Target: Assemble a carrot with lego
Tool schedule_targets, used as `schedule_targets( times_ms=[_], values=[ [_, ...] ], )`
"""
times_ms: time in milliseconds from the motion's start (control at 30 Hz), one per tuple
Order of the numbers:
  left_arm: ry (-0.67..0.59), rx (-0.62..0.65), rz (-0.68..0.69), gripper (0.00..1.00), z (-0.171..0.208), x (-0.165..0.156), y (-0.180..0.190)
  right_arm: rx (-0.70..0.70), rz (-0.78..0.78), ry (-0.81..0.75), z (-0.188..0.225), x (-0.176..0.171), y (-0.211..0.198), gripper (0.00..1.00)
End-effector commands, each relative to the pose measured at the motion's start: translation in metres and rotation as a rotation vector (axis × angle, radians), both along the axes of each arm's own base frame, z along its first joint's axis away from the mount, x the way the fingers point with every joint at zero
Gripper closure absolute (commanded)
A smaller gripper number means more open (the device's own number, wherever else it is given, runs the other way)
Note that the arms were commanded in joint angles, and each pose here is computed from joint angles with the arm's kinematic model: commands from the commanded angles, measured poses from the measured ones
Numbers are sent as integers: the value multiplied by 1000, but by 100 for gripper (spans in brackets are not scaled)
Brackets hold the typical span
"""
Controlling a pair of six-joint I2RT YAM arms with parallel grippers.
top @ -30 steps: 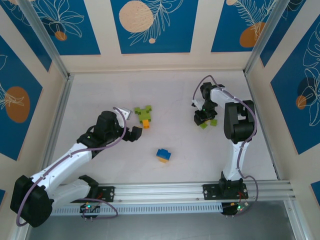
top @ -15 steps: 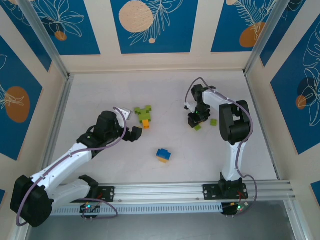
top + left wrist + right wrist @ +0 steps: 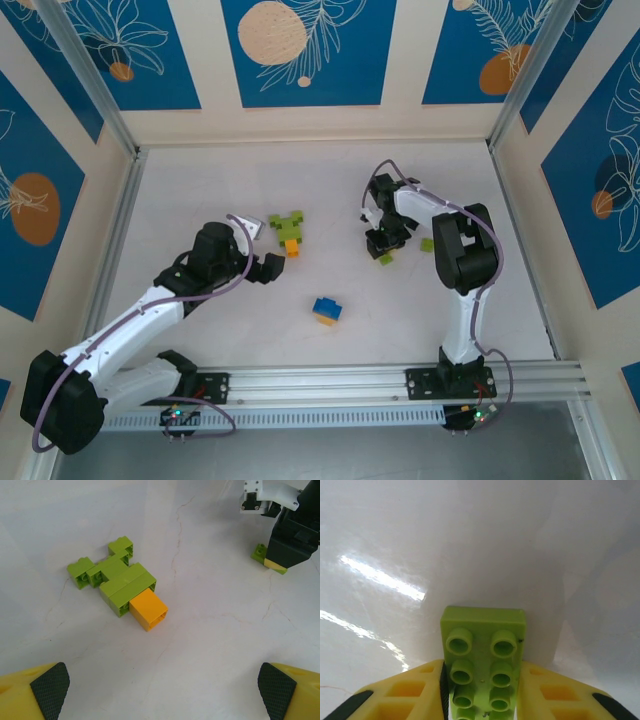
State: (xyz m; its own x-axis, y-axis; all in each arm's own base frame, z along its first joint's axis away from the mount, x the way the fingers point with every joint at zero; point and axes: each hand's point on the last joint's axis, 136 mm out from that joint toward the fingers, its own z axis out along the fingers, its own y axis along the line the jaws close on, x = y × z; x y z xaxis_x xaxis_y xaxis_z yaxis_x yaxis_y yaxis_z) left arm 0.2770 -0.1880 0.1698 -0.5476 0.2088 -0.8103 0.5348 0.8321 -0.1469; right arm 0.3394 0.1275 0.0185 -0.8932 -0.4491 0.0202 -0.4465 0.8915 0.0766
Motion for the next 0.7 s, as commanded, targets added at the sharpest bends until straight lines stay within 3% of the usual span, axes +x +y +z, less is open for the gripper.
schedule_targets(
  times_ms=[0,233,500,667],
  values=[
    [-17,-2,-26,1,10,-2,-5,90,-17,45,5,-11,22,67],
    [-15,-2,-28,1,10,-2,-6,165,108,1,49,-37,49,68],
    [-15,6,-26,1,9,-2,-5,230,405,0,114,-117,100,67],
    [-8,10,-27,1,7,-3,-5,172,556,8,124,-155,107,67]
  ],
)
